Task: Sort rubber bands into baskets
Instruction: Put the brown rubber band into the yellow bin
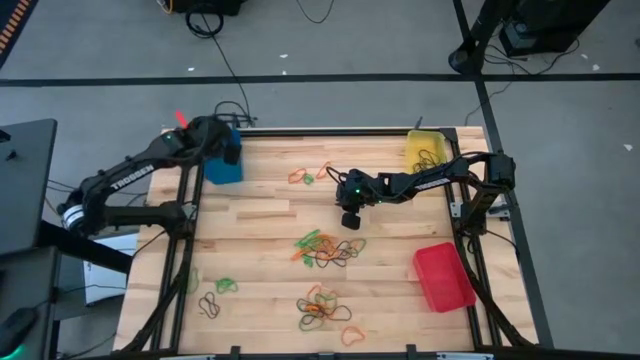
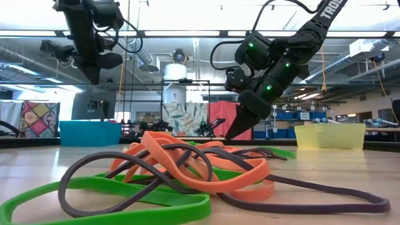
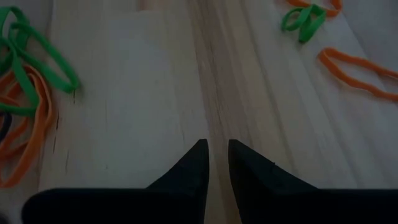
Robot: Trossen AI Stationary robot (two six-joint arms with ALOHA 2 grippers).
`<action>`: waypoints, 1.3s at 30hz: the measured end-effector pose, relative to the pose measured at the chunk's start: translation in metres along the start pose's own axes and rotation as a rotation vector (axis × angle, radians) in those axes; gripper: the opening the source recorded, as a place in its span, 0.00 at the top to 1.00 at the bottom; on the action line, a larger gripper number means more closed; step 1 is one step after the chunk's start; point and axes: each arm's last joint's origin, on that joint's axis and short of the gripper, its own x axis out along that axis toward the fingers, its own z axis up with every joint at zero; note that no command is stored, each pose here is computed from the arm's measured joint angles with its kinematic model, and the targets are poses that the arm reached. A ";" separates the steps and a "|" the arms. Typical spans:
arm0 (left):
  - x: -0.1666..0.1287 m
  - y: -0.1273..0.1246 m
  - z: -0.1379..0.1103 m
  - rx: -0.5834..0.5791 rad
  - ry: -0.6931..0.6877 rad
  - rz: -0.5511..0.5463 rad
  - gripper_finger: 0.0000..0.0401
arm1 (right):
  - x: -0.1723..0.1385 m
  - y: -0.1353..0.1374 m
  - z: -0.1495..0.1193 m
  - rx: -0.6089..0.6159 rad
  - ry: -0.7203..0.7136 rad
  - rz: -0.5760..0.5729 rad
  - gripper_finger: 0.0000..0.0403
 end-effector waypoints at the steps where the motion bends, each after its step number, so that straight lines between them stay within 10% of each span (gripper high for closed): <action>1: 0.003 0.001 0.002 0.000 0.003 0.002 0.98 | 0.000 0.000 0.000 -0.001 0.000 0.000 0.82; 27: 0.032 0.010 0.017 0.022 0.095 0.002 0.96 | 0.000 -0.002 -0.001 0.003 0.006 -0.008 0.82; 39: 0.042 -0.002 0.005 0.079 0.281 -0.176 0.67 | 0.000 0.000 -0.001 0.001 0.006 -0.012 0.82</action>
